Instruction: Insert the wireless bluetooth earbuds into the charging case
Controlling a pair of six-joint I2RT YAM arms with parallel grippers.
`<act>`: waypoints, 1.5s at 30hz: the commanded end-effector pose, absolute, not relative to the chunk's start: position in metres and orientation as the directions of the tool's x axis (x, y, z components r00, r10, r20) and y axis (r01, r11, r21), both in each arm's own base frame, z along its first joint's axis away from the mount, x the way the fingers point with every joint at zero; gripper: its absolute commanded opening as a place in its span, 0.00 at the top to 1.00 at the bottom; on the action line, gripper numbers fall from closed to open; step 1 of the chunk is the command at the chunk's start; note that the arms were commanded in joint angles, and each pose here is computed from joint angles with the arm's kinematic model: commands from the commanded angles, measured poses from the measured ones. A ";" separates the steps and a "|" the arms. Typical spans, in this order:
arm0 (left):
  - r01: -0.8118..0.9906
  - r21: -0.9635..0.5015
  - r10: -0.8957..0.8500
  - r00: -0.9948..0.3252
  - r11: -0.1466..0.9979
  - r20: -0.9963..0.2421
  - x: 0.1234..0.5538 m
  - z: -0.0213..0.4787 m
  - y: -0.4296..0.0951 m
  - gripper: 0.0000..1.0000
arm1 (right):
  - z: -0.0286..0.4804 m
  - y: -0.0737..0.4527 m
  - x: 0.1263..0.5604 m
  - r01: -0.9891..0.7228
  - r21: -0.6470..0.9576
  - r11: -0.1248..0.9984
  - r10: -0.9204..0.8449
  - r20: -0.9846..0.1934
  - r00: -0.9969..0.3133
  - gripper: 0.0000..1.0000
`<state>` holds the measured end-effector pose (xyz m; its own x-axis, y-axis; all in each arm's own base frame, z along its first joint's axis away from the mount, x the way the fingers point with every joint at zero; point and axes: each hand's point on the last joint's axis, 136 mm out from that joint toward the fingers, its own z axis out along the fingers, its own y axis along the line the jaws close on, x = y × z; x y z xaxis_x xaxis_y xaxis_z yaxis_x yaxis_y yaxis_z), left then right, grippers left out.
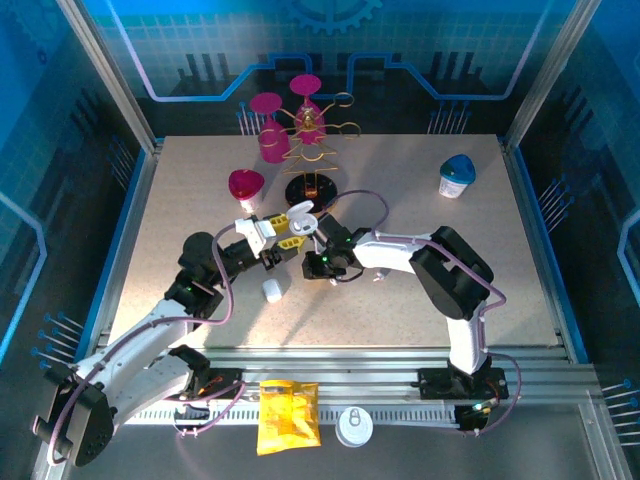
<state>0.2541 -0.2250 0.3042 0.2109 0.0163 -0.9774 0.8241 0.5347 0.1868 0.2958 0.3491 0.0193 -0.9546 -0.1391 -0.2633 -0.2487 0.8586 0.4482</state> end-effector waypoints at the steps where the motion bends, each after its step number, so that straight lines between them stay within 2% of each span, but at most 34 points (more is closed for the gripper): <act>1: 0.815 0.200 0.014 0.229 0.543 -0.973 0.252 0.307 -0.222 0.64 | 0.005 0.348 0.297 -0.242 0.429 0.870 -0.146 -0.245 -0.959 0.83; 6: 0.813 0.199 0.017 0.227 0.548 -0.974 0.252 0.305 -0.221 0.64 | 0.017 0.342 0.294 -0.259 0.427 0.866 -0.146 -0.279 -0.949 0.84; 13: 0.811 0.196 0.027 0.217 0.551 -0.976 0.254 0.301 -0.221 0.64 | 0.072 0.304 0.299 -0.325 0.317 0.891 -0.154 -0.462 -0.873 0.84; 22: 0.840 0.140 0.020 0.153 0.524 -0.988 0.253 0.295 -0.226 0.64 | 0.196 0.267 0.295 -0.512 0.157 0.844 -0.227 -0.762 -0.607 0.84; 27: 0.848 0.114 0.016 0.124 0.517 -0.992 0.254 0.293 -0.227 0.64 | 0.264 0.267 0.280 -0.633 0.116 0.765 -0.237 -0.864 -0.444 0.87; 34: 0.862 0.093 0.031 0.089 0.498 -0.996 0.254 0.291 -0.230 0.64 | 0.319 0.286 0.257 -0.772 0.058 0.633 -0.261 -0.923 -0.283 0.88; 39: 0.882 0.077 0.040 0.066 0.465 -0.997 0.249 0.291 -0.234 0.64 | 0.323 0.305 0.251 -0.826 0.023 0.563 -0.302 -0.925 -0.231 0.88; 45: 0.896 0.059 0.036 0.049 0.439 -0.998 0.244 0.291 -0.236 0.64 | 0.311 0.318 0.255 -0.840 0.028 0.541 -0.330 -0.912 -0.243 0.88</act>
<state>0.2492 -0.2330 0.2788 0.0522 0.0570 -0.9970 0.8789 0.4714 0.0730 0.2593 0.3094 0.3061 -0.2725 -0.3138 -0.9095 -0.8124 0.5816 0.0428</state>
